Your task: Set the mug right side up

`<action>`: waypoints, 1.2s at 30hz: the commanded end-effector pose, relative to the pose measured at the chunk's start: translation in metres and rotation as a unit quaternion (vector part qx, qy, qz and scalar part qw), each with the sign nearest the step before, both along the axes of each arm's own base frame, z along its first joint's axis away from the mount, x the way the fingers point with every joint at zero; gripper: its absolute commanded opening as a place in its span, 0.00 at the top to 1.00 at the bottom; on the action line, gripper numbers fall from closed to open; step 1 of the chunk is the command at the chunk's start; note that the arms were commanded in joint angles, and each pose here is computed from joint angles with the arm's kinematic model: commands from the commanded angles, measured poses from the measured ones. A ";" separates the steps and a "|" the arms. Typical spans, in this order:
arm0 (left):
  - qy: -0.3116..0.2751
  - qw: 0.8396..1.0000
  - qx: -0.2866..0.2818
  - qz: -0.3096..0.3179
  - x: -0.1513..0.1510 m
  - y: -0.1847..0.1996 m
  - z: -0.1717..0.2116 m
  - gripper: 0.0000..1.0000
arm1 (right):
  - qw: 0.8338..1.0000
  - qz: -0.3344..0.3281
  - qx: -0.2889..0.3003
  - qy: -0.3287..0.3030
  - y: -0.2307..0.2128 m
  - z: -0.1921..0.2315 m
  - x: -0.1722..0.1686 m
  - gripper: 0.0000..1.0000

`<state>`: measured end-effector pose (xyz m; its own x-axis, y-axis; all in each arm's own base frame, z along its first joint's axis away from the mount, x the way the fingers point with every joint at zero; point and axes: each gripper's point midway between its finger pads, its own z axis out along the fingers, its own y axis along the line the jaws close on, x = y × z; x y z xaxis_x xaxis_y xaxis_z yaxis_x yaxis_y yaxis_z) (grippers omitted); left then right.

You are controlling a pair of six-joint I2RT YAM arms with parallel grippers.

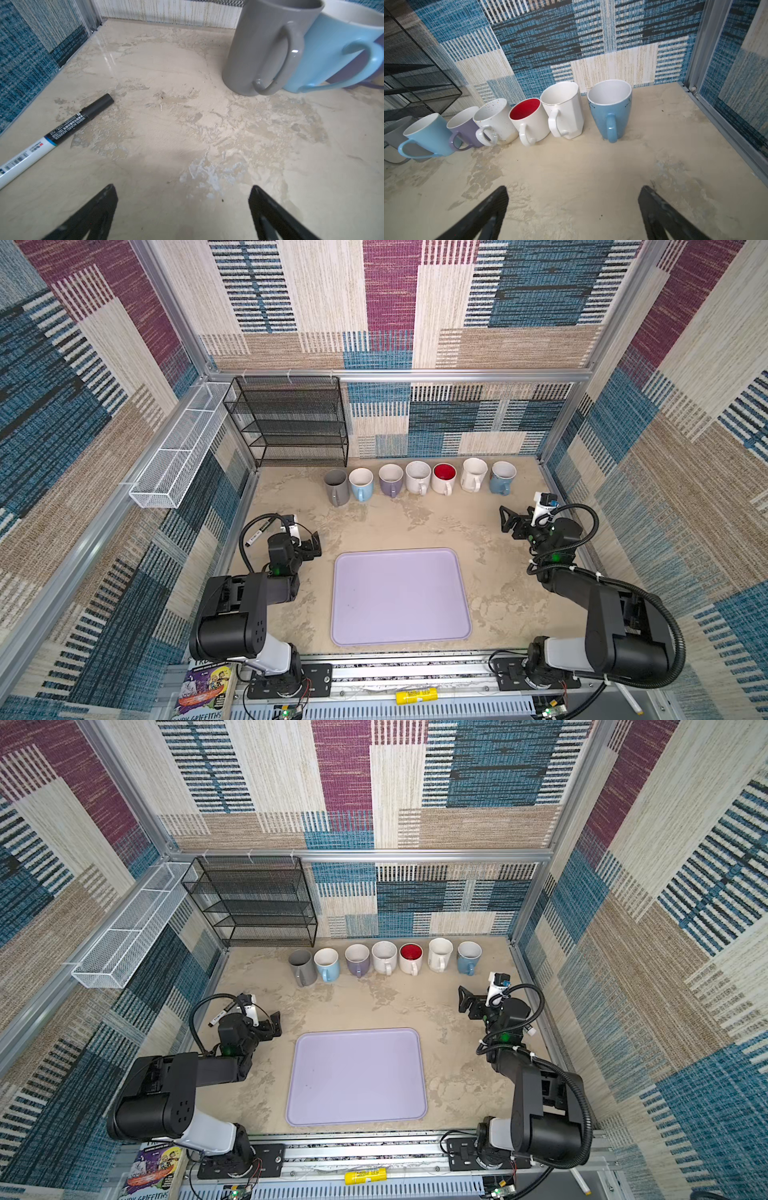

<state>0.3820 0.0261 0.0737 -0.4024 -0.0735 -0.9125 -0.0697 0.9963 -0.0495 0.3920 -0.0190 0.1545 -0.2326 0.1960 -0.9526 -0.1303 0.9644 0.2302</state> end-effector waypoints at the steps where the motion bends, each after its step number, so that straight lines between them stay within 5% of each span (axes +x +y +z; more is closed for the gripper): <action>1: -0.054 0.999 -0.004 0.007 0.008 0.003 0.024 0.01 | 0.999 -0.004 -0.020 -0.042 -0.003 0.008 0.005 0.00; 21: -0.055 0.998 0.007 -0.014 0.009 -0.006 0.025 0.01 | 0.996 -0.011 -0.034 -0.076 0.005 0.000 -0.015 0.00; 30: -0.029 0.999 -0.002 -0.019 0.018 -0.006 0.020 0.01 | 0.997 0.015 -0.071 -0.024 0.026 -0.020 0.016 0.00; 35: -0.029 0.999 -0.001 -0.019 0.018 -0.006 0.020 0.01 | 0.986 -0.078 -0.079 -0.123 0.011 -0.002 -0.028 0.00; 36: -0.028 0.999 0.000 -0.018 0.018 -0.005 0.020 0.01 | 0.988 -0.095 -0.075 -0.097 0.004 -0.009 -0.026 0.00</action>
<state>0.3980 0.0212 0.0908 -0.3601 -0.0703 -0.9302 -0.0393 0.9974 -0.0602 0.3689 0.0083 0.1122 -0.1772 0.0744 -0.9814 -0.1072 0.9898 0.0943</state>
